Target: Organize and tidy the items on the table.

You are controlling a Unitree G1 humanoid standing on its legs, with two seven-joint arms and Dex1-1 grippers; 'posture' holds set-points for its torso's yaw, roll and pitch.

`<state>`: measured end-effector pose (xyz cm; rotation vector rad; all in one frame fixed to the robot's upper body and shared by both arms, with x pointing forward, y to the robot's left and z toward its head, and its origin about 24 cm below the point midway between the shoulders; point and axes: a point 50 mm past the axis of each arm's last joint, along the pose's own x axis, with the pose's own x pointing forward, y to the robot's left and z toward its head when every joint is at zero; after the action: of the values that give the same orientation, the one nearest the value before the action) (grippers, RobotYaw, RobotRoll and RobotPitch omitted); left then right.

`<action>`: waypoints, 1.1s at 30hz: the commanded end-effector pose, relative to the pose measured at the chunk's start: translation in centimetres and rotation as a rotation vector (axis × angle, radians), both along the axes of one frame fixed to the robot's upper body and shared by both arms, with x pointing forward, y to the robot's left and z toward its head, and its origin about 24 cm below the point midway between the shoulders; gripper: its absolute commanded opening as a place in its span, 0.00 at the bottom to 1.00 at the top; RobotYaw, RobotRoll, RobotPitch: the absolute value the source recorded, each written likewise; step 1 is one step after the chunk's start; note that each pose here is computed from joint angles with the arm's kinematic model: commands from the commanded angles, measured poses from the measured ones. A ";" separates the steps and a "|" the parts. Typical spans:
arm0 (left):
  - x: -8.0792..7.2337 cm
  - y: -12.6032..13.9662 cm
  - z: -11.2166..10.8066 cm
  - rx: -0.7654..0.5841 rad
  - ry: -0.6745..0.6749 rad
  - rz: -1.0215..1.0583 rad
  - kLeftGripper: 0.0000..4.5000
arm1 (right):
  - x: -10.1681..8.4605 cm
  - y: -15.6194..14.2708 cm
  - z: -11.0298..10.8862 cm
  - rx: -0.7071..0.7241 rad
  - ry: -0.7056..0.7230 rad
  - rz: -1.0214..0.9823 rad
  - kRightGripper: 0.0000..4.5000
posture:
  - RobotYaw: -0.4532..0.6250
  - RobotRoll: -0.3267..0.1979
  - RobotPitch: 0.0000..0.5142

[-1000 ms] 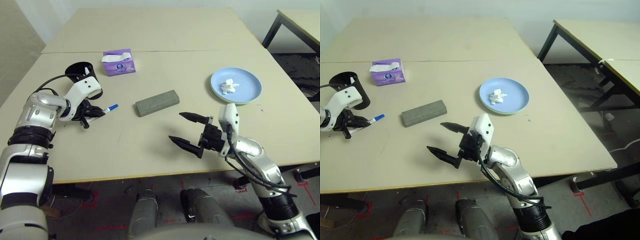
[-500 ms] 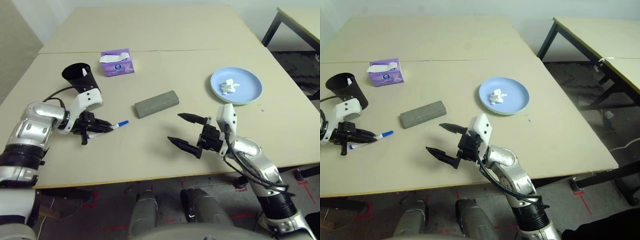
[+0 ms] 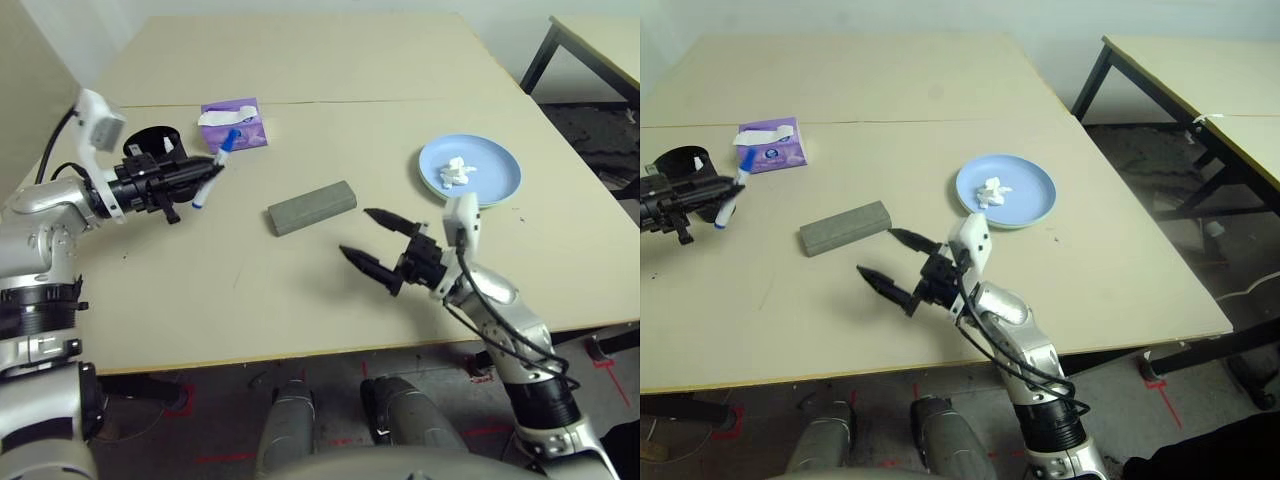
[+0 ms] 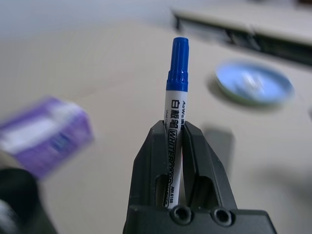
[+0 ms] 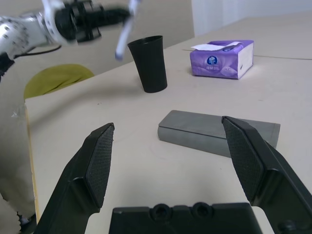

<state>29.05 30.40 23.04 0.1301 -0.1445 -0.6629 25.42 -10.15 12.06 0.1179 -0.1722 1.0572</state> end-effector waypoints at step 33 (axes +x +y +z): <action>5.2 3.9 -0.1 -0.073 -0.159 0.628 0.06 | -0.9 0.0 -1.2 -0.082 0.010 -0.001 1.00 | 0.38 0.62 0.29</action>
<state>34.04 34.33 23.51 0.1363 -0.2862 -0.0150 24.80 -10.13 11.13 0.0555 -0.1386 1.0650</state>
